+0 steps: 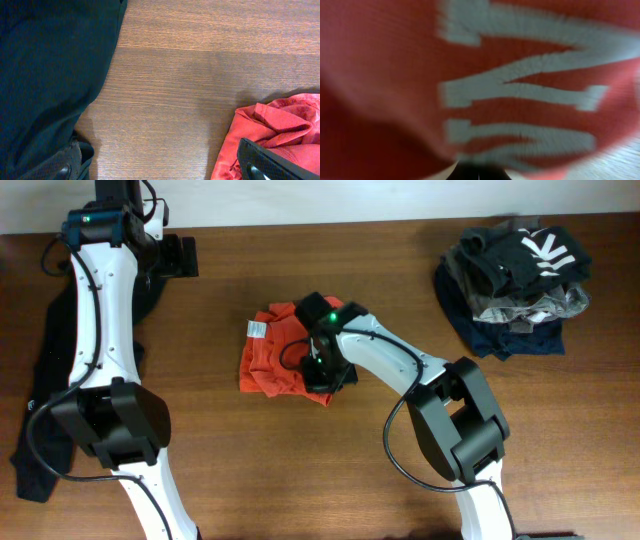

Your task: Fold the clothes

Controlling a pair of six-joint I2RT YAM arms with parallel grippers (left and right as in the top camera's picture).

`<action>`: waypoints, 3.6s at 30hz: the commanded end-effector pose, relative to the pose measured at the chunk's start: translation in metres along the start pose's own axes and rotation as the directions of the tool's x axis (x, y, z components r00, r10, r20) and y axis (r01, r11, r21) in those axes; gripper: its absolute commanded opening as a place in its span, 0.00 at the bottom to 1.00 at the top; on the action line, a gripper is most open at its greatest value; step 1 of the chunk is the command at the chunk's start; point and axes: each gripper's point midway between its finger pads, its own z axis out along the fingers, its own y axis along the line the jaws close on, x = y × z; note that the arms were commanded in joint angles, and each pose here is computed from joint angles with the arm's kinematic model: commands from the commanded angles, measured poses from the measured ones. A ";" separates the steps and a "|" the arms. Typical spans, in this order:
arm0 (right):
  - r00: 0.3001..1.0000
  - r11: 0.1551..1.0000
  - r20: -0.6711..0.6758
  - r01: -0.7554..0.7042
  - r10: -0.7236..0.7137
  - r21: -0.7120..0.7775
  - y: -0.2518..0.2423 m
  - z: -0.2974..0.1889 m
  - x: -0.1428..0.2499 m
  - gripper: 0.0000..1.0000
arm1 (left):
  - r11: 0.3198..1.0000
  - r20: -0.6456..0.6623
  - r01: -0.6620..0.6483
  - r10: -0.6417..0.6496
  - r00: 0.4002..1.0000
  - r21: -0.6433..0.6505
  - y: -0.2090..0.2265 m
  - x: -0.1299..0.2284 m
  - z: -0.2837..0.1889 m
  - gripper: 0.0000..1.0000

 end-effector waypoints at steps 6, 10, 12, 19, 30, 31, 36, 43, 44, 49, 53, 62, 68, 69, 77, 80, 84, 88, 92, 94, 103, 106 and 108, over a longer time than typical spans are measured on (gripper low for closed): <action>0.993 0.992 0.110 -0.053 0.041 0.114 -0.046 0.015 -0.013 0.04 | 1.000 0.006 0.018 -0.018 1.000 -0.001 0.004 -0.003 0.001 0.99; 0.969 0.964 0.248 -0.063 -0.003 0.259 -0.093 0.005 -0.048 0.04 | 1.000 0.006 0.018 -0.018 1.000 0.000 0.004 -0.003 0.001 0.99; 0.950 0.952 0.310 -0.056 -0.041 0.300 -0.111 -0.004 -0.069 0.04 | 1.000 0.006 0.018 -0.018 1.000 0.000 0.004 -0.003 0.001 0.99; 0.848 0.938 0.530 -0.175 -0.011 0.300 -0.200 -0.052 -0.134 0.19 | 1.000 0.006 0.016 -0.016 1.000 0.001 0.003 -0.003 0.001 0.99; 0.908 0.996 0.410 0.083 -0.089 0.031 -0.139 -0.148 -0.129 0.64 | 0.999 0.021 0.019 -0.018 1.000 -0.042 0.012 -0.006 0.001 0.99; 0.907 0.992 0.402 0.108 -0.125 0.065 -0.131 -0.152 -0.127 0.67 | 0.998 0.024 0.024 -0.023 0.999 -0.060 0.017 -0.007 0.001 0.99; 0.894 0.959 0.364 0.198 -0.261 0.201 -0.081 -0.146 -0.118 0.71 | 0.990 0.040 0.091 -0.087 0.995 -0.108 0.057 -0.007 -0.002 0.99; 0.853 0.883 0.309 0.307 -0.421 0.356 -0.013 -0.106 -0.107 0.73 | 0.971 0.064 0.218 -0.213 0.975 -0.096 0.115 0.000 -0.009 0.99; 0.843 0.866 0.302 0.321 -0.446 0.382 0.000 -0.097 -0.104 0.75 | 0.968 0.068 0.239 -0.234 0.970 -0.080 0.123 0.002 -0.010 0.99; 0.818 0.830 0.289 0.352 -0.498 0.433 0.032 -0.070 -0.097 0.77 | 0.952 0.073 0.297 -0.292 0.954 -0.071 0.145 0.008 -0.014 0.99; 0.793 0.812 0.293 0.384 -0.534 0.440 0.054 -0.041 -0.099 0.79 | 0.951 0.071 0.299 -0.294 0.953 -0.072 0.146 0.009 -0.014 0.99; 0.803 0.818 0.285 0.381 -0.524 0.431 0.064 0.007 -0.101 0.80 | 0.953 0.068 0.295 -0.291 0.954 -0.071 0.144 0.009 -0.013 0.99; 0.815 0.812 0.274 0.352 -0.510 0.466 0.053 0.028 -0.107 0.78 | 0.953 0.064 0.295 -0.291 0.955 -0.071 0.143 0.010 -0.013 0.99; 0.818 0.807 0.269 0.344 -0.509 0.480 0.049 0.031 -0.107 0.74 | 0.953 0.064 0.295 -0.291 0.955 -0.071 0.143 0.010 -0.013 0.99; 0.815 0.772 0.271 0.298 -0.512 0.562 0.036 0.009 -0.111 0.12 | 0.953 0.063 0.296 -0.292 0.954 -0.071 0.143 0.010 -0.013 0.99; 0.816 0.770 0.274 0.289 -0.509 0.569 0.037 -0.013 -0.110 0.04 | 0.953 0.063 0.296 -0.291 0.955 -0.071 0.143 0.010 -0.013 0.99; 0.814 0.784 0.306 0.265 -0.495 0.562 0.042 -0.069 -0.113 0.04 | 0.953 0.063 0.295 -0.291 0.955 -0.070 0.143 0.010 -0.013 0.99; 0.796 0.807 0.376 0.223 -0.474 0.546 0.045 -0.142 -0.118 0.04 | 0.953 0.063 0.295 -0.291 0.955 -0.070 0.143 0.010 -0.013 0.99; 0.756 0.823 0.454 0.192 -0.471 0.535 0.036 -0.214 -0.123 0.04 | 0.955 0.061 0.294 -0.291 0.955 -0.046 0.139 0.009 -0.013 0.99; 0.735 0.833 0.490 0.181 -0.468 0.523 0.029 -0.242 -0.124 0.04 | 0.955 0.062 0.294 -0.291 0.955 -0.044 0.138 0.009 -0.013 0.99; 0.676 0.887 0.644 0.032 -0.359 0.460 -0.057 -0.341 -0.132 0.04 | 0.955 0.062 0.294 -0.291 0.955 -0.044 0.138 0.009 -0.013 0.99; 0.681 0.891 0.669 -0.052 -0.299 0.451 -0.100 -0.357 -0.135 0.04 | 0.955 0.062 0.294 -0.291 0.955 -0.044 0.138 0.009 -0.013 0.99; 0.683 0.888 0.686 -0.120 -0.251 0.445 -0.134 -0.368 -0.136 0.04 | 0.955 0.062 0.294 -0.291 0.955 -0.044 0.138 0.009 -0.013 0.99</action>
